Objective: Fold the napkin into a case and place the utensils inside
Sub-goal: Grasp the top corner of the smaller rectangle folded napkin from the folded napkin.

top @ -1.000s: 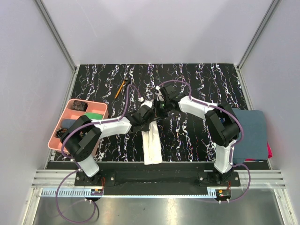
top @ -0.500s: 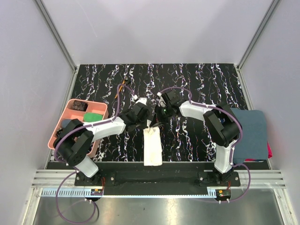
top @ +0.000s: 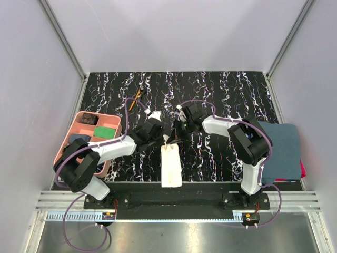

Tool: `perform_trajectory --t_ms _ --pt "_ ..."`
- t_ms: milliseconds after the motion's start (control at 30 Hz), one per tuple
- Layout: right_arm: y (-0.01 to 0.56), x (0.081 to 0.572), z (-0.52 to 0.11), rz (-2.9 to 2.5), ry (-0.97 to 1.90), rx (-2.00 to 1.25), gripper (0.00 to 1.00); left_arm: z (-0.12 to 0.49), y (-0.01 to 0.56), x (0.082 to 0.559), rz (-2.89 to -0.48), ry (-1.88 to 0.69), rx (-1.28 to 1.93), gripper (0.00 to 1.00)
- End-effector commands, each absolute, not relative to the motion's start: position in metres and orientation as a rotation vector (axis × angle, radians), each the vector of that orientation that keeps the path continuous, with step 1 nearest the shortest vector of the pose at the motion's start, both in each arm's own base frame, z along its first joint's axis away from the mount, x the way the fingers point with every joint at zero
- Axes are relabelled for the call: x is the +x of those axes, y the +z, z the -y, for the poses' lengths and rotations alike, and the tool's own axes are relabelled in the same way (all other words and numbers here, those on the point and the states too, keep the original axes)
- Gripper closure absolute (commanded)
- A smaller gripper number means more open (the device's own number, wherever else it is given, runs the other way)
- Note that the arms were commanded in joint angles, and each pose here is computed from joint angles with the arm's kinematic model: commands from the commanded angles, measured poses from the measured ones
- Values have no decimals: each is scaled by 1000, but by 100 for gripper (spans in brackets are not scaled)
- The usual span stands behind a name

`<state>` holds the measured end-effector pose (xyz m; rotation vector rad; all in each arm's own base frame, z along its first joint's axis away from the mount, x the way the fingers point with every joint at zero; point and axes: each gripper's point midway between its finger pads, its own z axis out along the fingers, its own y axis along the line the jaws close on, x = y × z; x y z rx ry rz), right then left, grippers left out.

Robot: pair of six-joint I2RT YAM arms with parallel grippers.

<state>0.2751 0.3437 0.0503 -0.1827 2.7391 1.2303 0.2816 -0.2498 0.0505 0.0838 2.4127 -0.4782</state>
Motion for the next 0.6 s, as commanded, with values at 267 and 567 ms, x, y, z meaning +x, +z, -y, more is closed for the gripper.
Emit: perform_trajectory --t_ms 267,567 --pt "45 264 -355 -2762 1244 -234 100 265 83 288 -2264 -655 48 100" --pt "44 286 -374 -2733 1224 -163 100 269 81 282 -2283 -709 10 100"
